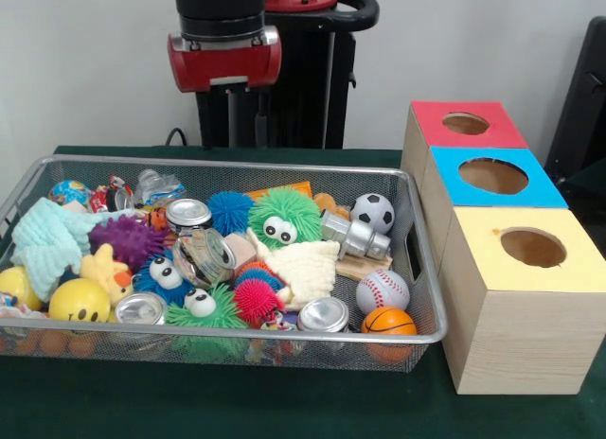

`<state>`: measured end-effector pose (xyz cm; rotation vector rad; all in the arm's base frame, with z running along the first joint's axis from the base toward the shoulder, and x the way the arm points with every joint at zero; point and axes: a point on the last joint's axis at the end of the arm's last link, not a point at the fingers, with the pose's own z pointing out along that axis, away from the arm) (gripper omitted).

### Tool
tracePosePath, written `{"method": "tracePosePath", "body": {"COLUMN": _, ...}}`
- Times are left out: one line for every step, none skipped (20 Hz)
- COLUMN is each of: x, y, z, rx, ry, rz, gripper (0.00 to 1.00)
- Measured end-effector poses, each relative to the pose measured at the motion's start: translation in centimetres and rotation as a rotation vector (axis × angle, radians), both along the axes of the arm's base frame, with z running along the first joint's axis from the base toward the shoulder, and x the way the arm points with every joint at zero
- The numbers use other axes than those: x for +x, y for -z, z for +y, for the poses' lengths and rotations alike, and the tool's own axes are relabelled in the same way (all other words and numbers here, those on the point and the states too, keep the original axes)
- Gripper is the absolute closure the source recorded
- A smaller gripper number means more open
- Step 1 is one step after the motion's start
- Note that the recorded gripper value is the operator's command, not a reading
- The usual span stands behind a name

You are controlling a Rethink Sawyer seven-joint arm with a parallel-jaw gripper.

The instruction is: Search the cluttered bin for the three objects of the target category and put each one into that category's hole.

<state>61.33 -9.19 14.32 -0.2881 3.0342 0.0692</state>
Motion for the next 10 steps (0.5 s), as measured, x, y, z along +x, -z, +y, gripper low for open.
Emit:
{"method": "tracePosePath", "body": {"x": 0.0, "y": -0.1, "z": -0.2, "rx": -0.002, "ry": -0.001, "rz": -0.004, "gripper": 0.00}}
{"method": "tracePosePath", "body": {"x": 0.0, "y": -0.2, "z": -0.7, "rx": -0.008, "ry": -0.004, "rz": -0.012, "gripper": 0.00}}
{"method": "tracePosePath", "body": {"x": 0.0, "y": -0.2, "z": -1.0, "rx": -0.009, "ry": -0.006, "rz": -0.015, "gripper": 0.00}}
{"method": "tracePosePath", "body": {"x": 0.0, "y": -0.2, "z": -1.3, "rx": -0.011, "ry": -0.007, "rz": -0.019, "gripper": 0.00}}
{"method": "tracePosePath", "body": {"x": 0.0, "y": -0.2, "z": -1.6, "rx": -0.013, "ry": -0.008, "rz": -0.021, "gripper": 0.00}}
{"method": "tracePosePath", "body": {"x": -0.3, "y": -0.1, "z": -2.7, "rx": -0.017, "ry": -0.009, "rz": -0.028, "gripper": 0.00}}
{"method": "tracePosePath", "body": {"x": -0.3, "y": 0.0, "z": -3.1, "rx": -0.018, "ry": -0.009, "rz": -0.029, "gripper": 0.00}}
{"method": "tracePosePath", "body": {"x": -0.4, "y": 0.0, "z": -3.6, "rx": -0.019, "ry": -0.008, "rz": -0.031, "gripper": 0.00}}
{"method": "tracePosePath", "body": {"x": -0.6, "y": 0.1, "z": -4.3, "rx": -0.019, "ry": -0.007, "rz": -0.034, "gripper": 0.00}}
{"method": "tracePosePath", "body": {"x": -0.7, "y": 0.2, "z": -4.7, "rx": -0.020, "ry": -0.007, "rz": -0.036, "gripper": 0.00}}
